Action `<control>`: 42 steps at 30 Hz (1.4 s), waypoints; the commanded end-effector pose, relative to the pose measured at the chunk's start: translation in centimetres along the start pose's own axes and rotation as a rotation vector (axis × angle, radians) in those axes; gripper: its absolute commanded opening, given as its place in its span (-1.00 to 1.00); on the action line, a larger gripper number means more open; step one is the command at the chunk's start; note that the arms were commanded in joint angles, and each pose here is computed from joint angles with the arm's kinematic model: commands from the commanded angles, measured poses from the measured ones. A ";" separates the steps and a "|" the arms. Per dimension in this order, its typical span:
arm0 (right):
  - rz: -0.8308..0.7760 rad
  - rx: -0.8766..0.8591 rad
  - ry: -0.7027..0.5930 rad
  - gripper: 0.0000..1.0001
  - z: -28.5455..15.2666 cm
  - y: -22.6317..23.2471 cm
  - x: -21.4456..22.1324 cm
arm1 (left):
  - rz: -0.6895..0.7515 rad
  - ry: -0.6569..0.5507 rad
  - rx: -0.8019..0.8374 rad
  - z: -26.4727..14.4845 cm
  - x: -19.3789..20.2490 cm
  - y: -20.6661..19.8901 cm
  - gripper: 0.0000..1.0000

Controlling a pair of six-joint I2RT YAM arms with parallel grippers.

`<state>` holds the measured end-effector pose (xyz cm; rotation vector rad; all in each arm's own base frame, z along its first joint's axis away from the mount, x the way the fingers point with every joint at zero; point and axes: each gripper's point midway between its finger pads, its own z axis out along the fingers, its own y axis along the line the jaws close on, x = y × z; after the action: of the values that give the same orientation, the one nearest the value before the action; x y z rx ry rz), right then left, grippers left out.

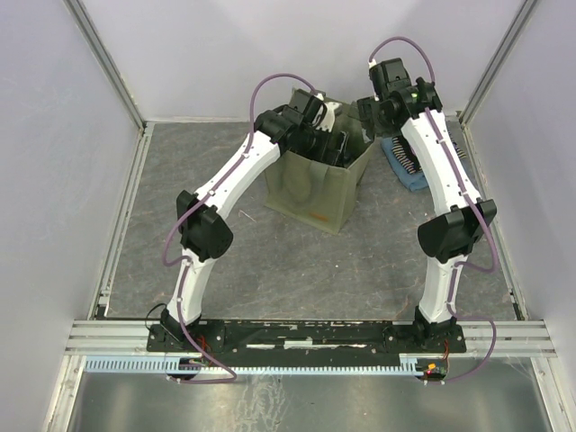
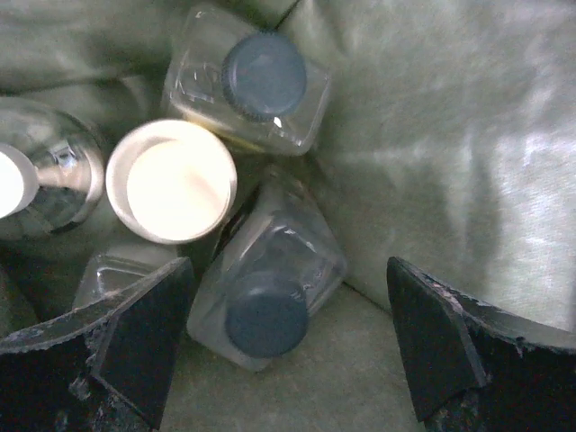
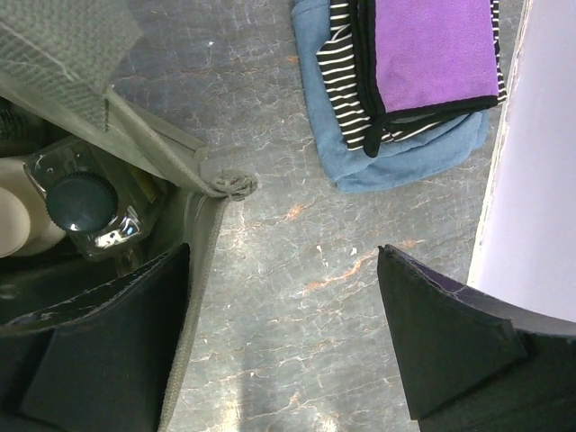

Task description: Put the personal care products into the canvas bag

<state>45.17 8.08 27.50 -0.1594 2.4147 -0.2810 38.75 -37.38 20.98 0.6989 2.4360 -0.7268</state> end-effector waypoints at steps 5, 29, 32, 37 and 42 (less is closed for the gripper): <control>0.041 0.031 -0.066 0.83 -0.6 -1.4 -1.9 | 0.032 -0.223 0.226 -5.9 -5.8 -5.9 0.92; 0.224 -0.065 -0.549 1.00 -8.0 -4.7 -8.6 | -0.023 -0.863 -0.488 -30.0 -13.1 11.0 0.99; 0.274 0.037 -0.501 1.00 -6.3 -7.6 -7.5 | -0.129 -0.838 -0.479 -29.3 -11.9 15.5 0.99; 0.387 0.121 -0.398 1.00 -2.9 -12.1 -4.6 | -0.180 -0.785 -0.522 -27.0 -10.5 20.2 1.00; 0.431 0.197 -0.349 1.00 -1.2 -15.1 -2.5 | -0.215 -0.680 -0.610 -24.6 -9.6 23.4 1.00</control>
<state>46.81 -3.74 33.55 0.2807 2.0330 -0.2230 51.18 -8.77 35.72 -0.0529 1.9437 -0.2480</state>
